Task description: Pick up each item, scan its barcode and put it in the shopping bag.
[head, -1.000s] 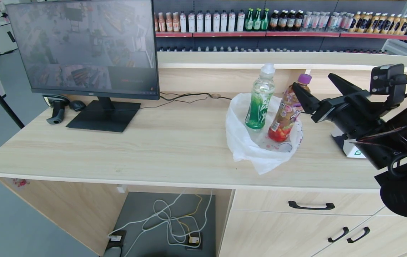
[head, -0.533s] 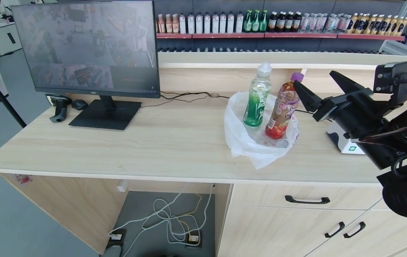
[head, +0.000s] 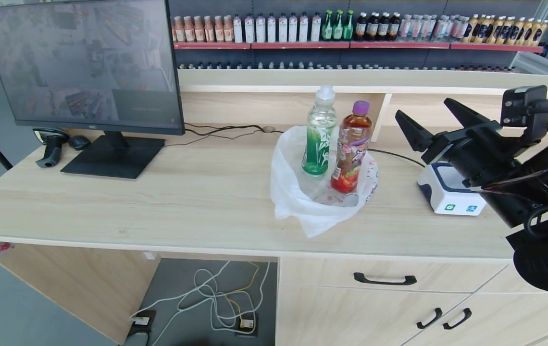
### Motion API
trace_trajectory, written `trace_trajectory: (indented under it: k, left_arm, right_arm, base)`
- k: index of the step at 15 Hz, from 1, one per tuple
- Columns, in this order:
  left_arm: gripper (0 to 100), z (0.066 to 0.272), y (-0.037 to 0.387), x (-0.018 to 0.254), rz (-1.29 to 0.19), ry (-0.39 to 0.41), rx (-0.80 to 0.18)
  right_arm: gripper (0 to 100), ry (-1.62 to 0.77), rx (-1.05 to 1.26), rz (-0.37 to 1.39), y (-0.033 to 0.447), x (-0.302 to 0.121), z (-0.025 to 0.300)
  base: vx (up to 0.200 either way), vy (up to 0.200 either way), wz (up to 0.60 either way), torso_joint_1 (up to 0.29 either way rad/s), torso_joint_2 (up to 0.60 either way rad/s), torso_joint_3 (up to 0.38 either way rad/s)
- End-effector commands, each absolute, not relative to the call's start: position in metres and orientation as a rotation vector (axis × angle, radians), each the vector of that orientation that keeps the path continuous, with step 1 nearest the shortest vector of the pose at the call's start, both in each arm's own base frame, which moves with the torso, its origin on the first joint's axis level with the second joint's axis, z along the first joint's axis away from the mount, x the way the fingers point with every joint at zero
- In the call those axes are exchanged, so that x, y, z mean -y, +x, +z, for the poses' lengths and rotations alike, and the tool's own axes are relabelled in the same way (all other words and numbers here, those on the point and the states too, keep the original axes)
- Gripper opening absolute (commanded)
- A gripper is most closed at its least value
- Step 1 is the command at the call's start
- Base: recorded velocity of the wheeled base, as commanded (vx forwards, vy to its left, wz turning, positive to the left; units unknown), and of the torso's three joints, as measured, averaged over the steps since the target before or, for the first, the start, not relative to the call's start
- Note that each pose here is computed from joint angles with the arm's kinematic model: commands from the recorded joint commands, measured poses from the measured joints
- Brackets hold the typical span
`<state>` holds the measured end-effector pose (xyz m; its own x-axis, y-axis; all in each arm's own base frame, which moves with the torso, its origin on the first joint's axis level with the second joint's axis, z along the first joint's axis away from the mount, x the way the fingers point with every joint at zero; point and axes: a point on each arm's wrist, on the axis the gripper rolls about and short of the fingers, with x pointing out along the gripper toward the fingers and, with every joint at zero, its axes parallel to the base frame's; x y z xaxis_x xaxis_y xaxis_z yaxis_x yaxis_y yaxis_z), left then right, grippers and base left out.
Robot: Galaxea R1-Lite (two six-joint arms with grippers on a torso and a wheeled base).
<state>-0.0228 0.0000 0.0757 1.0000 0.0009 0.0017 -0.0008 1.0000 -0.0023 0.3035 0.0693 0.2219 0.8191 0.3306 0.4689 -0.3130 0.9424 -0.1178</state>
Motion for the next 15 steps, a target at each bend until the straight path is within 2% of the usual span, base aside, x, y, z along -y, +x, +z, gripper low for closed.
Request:
trace_trajectory:
  k: [1,7,11,15]
  left_arm:
    - [100,0.076,-0.023,0.000,0.002,-0.003,0.002]
    - [100,0.076,-0.023,0.000,0.002,-0.003,0.002]
    - [100,0.076,-0.023,0.000,0.002,-0.003,0.000]
    - [100,0.076,-0.023,0.000,0.002,-0.003,0.000]
  right_arm:
    - [100,-0.037,0.503,0.341,0.305,-0.069,0.220]
    - [100,-0.045,0.529,0.305,0.299,-0.057,0.230]
    - [100,-0.087,0.516,0.162,0.286,-0.012,0.231]
    - [100,-0.085,0.547,0.197,0.274,-0.022,0.240]
  base:
    - [0.000,-0.200,0.00,0.012,0.01,-0.002]
    - [0.000,-0.200,0.00,0.000,0.00,0.005]
    - [0.000,-0.200,0.00,0.001,0.00,0.002]
    - [0.000,-0.200,0.00,0.002,0.00,0.004]
